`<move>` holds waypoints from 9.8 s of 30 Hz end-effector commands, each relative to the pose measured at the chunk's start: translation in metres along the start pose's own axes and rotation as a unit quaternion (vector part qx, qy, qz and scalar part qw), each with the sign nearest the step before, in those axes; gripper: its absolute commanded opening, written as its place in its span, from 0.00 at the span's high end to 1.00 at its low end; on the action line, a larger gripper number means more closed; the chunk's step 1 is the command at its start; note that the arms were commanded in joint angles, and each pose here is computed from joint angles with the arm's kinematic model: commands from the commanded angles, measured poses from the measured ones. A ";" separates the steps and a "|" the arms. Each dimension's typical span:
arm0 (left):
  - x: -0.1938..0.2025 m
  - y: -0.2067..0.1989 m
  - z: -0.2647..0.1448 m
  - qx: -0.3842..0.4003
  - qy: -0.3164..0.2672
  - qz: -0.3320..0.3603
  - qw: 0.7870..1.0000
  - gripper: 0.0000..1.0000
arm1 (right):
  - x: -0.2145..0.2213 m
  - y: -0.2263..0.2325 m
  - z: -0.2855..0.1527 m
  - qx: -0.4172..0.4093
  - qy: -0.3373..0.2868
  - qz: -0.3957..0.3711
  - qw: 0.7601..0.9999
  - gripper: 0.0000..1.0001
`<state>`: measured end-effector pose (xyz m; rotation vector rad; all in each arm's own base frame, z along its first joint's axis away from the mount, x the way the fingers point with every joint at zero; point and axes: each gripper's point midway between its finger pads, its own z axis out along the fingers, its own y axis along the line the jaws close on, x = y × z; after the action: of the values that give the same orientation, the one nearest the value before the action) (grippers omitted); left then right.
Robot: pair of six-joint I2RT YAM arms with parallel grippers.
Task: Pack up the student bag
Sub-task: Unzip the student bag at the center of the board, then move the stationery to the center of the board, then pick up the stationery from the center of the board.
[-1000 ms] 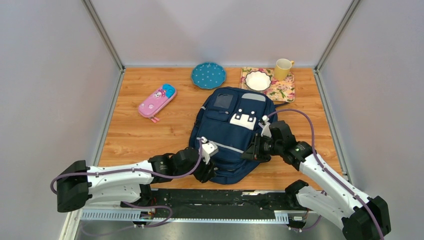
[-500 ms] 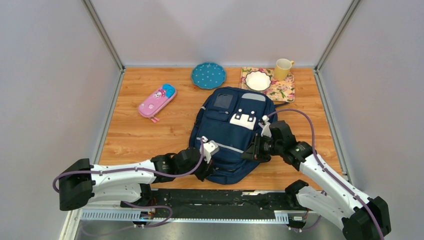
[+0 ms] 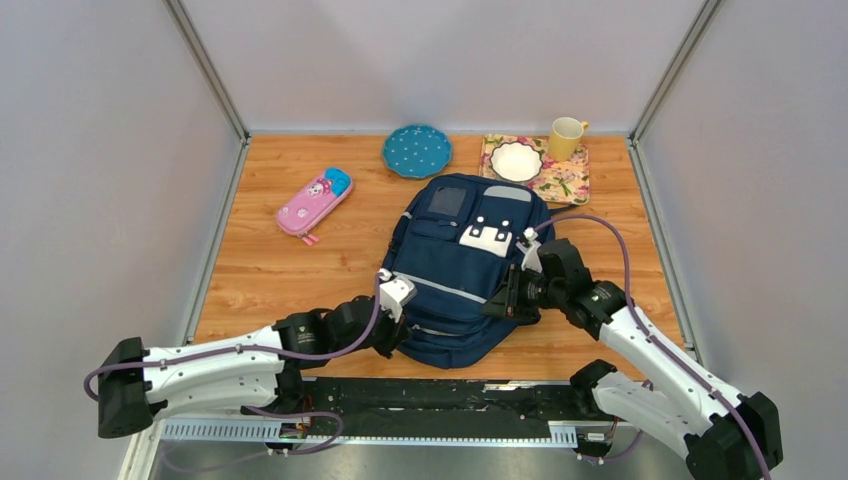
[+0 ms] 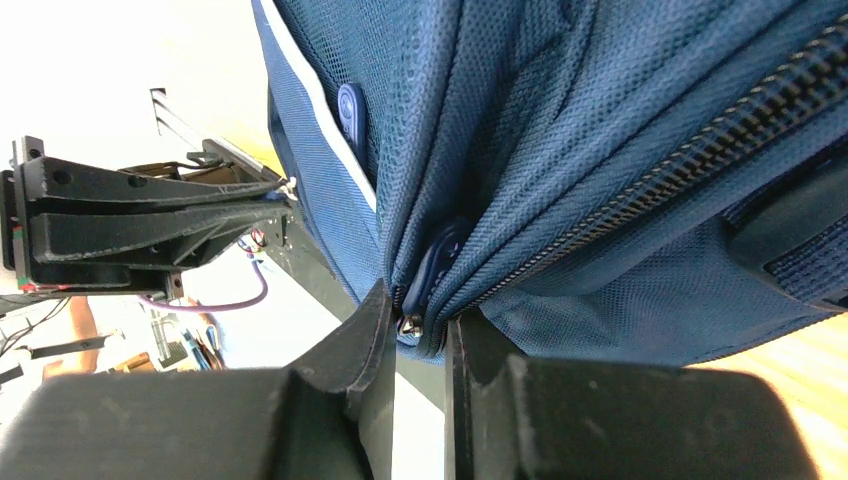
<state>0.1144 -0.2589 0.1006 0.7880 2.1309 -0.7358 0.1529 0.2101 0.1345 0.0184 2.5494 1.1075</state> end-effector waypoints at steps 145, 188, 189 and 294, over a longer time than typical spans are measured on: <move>-0.160 0.391 -0.086 -0.326 -0.124 -0.093 0.933 0.23 | -0.059 0.045 -0.061 -0.025 -0.096 -0.071 0.993 0.44; 0.012 0.306 -0.023 -0.072 -0.010 -0.355 0.932 0.68 | -0.061 0.065 -0.036 -0.087 -0.017 -0.080 0.993 0.44; 0.016 0.299 -0.024 -0.078 -0.011 -0.366 0.927 0.72 | -0.058 0.065 -0.037 -0.089 -0.014 -0.076 0.993 0.44; -0.148 0.104 -0.142 0.013 -0.300 -0.231 0.925 1.00 | -0.007 0.119 -0.024 -0.205 0.018 -0.053 0.977 0.41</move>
<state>0.2189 -0.1046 0.2164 -0.0610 1.9263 -0.8117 0.1399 0.2608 0.2100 -0.1975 2.3916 1.4407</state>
